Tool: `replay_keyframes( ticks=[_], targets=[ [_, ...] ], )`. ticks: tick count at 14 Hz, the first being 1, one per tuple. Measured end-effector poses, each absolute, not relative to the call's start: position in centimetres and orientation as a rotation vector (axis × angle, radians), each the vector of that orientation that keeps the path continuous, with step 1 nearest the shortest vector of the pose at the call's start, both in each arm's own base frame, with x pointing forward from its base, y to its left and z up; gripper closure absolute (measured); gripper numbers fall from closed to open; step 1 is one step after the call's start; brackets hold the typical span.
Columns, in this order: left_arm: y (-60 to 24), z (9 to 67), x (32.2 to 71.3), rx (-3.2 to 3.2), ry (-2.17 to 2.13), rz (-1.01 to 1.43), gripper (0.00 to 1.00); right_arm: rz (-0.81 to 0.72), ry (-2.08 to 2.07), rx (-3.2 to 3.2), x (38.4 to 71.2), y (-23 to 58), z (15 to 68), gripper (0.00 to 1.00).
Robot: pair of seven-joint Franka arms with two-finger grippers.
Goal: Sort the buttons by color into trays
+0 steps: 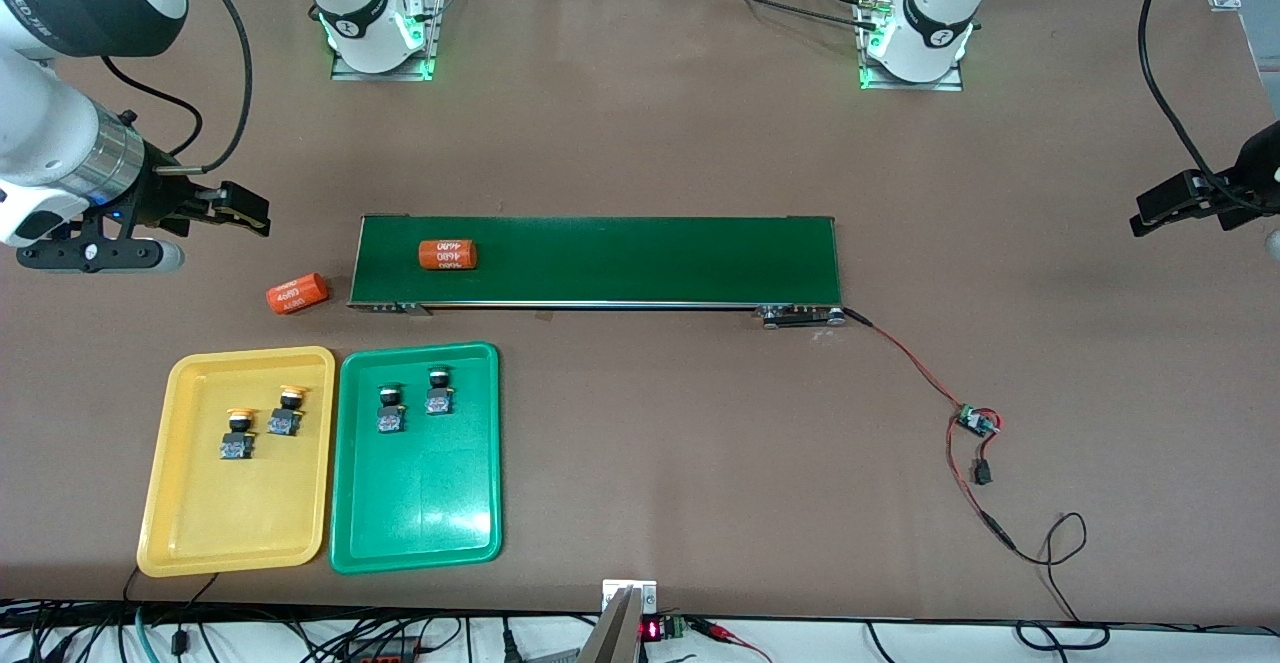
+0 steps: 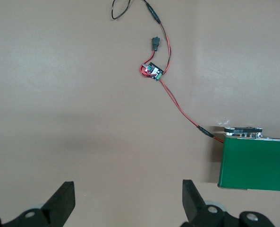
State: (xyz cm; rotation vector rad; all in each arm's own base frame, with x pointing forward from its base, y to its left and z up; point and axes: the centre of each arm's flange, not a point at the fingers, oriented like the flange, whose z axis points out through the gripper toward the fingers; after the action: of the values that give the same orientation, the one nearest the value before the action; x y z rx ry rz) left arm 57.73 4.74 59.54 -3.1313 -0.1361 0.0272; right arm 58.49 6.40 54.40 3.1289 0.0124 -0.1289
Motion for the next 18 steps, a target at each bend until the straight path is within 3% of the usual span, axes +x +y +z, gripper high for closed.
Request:
replay_keyframes(
  ticks=[18],
  targets=[
    [4.23, 59.54, 57.77, -3.132, -0.122, 0.027, 0.00, -0.123, 0.012, 3.130, 58.54, 6.40, 54.57, 0.00]
  ],
)
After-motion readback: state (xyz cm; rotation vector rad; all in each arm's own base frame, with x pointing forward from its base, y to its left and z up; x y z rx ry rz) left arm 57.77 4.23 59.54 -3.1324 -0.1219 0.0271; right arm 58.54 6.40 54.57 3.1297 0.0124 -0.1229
